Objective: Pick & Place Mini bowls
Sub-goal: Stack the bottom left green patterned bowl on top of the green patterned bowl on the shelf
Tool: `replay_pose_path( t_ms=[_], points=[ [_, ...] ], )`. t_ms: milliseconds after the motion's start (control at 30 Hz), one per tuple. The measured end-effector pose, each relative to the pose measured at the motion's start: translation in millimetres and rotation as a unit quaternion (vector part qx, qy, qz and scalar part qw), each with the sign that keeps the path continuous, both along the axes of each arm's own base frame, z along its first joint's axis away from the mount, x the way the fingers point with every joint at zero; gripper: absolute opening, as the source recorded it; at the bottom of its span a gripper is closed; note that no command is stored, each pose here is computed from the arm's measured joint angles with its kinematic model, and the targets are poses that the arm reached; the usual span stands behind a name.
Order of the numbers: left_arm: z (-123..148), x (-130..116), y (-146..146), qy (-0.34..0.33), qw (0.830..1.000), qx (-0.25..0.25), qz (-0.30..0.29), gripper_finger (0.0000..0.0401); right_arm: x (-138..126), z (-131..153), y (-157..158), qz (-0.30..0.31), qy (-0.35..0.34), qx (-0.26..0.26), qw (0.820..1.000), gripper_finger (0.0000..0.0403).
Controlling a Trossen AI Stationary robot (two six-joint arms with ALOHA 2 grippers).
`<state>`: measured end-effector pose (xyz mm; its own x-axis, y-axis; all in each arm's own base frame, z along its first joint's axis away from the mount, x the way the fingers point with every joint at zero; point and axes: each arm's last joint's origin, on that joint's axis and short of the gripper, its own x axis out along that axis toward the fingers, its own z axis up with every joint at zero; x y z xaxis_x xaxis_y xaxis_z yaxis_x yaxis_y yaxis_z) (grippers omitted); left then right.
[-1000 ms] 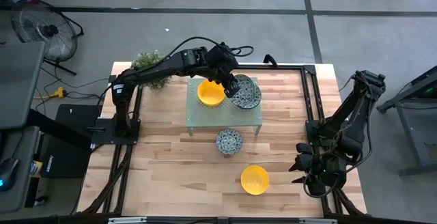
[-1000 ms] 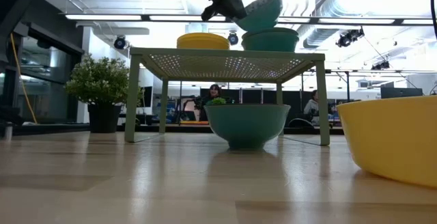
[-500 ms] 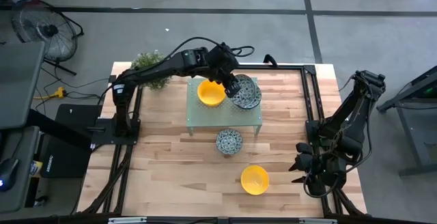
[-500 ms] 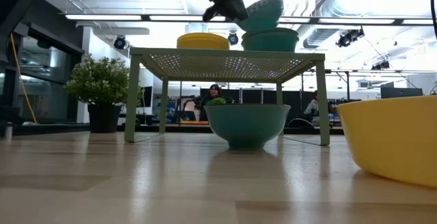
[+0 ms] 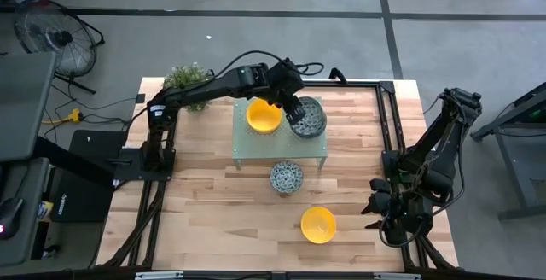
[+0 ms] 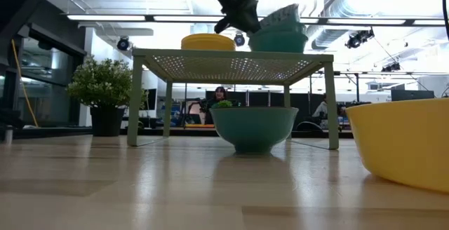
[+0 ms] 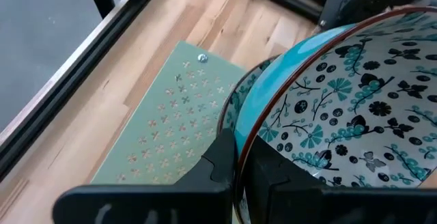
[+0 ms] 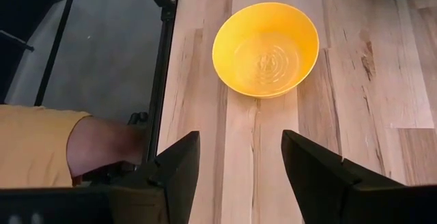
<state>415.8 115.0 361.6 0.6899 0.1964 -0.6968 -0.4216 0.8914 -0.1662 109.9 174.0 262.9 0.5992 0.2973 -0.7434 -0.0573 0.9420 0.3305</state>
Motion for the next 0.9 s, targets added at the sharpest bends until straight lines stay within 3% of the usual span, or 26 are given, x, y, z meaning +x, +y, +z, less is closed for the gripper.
replay_pose_path(
  t_ms=[900],
  points=[
    [-1.2,0.9,-1.3,0.0,1.0,-0.005,-0.023,0.0018,-0.1,0.0,0.1,0.0,0.002,0.002,1.0,0.0195]
  ],
)
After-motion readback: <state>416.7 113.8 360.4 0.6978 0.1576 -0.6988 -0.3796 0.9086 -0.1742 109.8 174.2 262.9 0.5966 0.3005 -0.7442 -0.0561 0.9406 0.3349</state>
